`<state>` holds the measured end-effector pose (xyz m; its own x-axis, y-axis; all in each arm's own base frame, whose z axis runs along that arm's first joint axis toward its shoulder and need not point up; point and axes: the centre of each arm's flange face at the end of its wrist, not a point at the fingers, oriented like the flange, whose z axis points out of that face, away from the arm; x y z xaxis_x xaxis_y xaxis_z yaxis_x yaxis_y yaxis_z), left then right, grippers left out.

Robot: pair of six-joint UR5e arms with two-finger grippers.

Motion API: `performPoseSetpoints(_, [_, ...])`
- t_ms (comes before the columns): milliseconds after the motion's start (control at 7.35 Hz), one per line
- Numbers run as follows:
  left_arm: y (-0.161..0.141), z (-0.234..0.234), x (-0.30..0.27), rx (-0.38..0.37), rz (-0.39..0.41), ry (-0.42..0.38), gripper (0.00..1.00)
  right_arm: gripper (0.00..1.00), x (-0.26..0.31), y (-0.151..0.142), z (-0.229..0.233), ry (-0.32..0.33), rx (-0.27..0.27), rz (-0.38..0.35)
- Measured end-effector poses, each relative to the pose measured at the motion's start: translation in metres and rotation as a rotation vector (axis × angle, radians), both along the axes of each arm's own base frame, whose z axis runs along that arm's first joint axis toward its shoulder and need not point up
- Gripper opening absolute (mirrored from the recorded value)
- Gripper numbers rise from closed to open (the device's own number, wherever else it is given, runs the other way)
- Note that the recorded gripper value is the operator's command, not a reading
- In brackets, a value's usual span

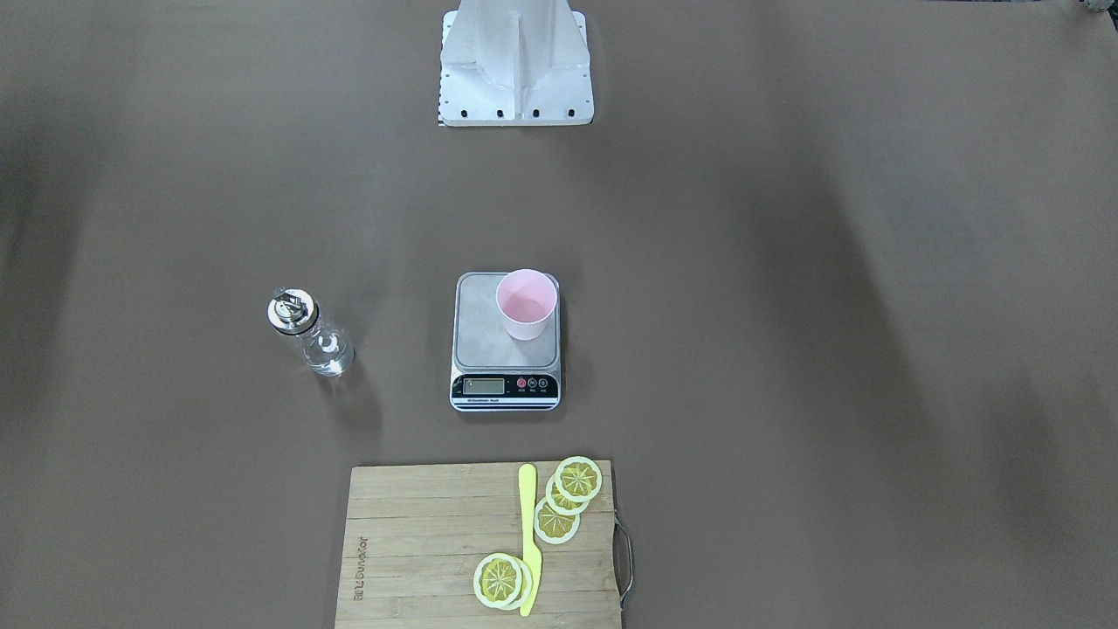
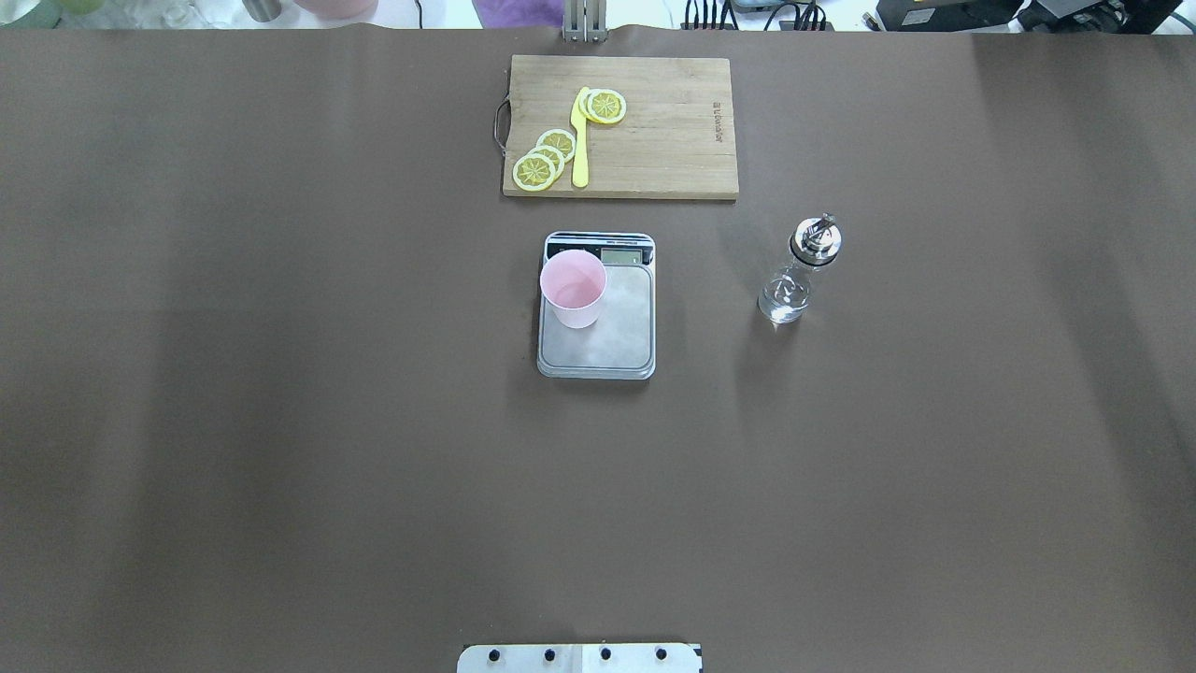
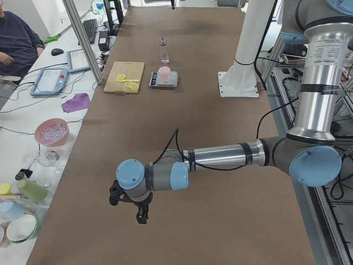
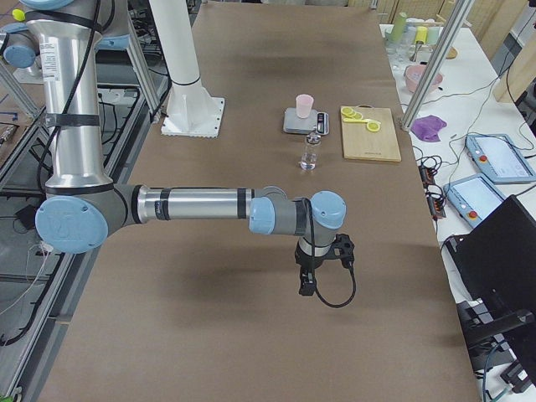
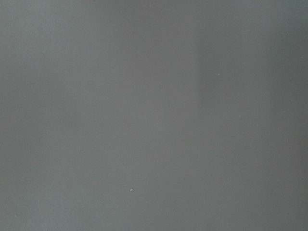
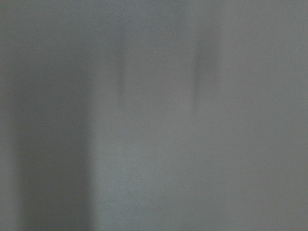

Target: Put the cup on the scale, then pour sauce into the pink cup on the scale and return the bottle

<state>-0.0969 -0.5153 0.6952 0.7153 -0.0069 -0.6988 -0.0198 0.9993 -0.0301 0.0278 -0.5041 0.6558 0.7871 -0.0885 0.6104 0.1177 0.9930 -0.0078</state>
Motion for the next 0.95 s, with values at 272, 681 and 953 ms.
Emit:
performPoseSetpoints(272, [0.007,-0.051,0.0,-0.029,0.006,-0.01,0.98,1.0,0.0,0.0,-0.003,-0.005,0.011,-0.001])
performPoseSetpoints(681, [0.029,-0.065,0.002,-0.032,0.009,-0.003,0.98,1.0,-0.001,0.0,-0.019,-0.01,0.045,-0.003])
performPoseSetpoints(953, [0.046,-0.054,0.003,-0.035,0.014,-0.007,0.98,1.0,0.0,0.005,-0.022,-0.011,0.047,-0.003])
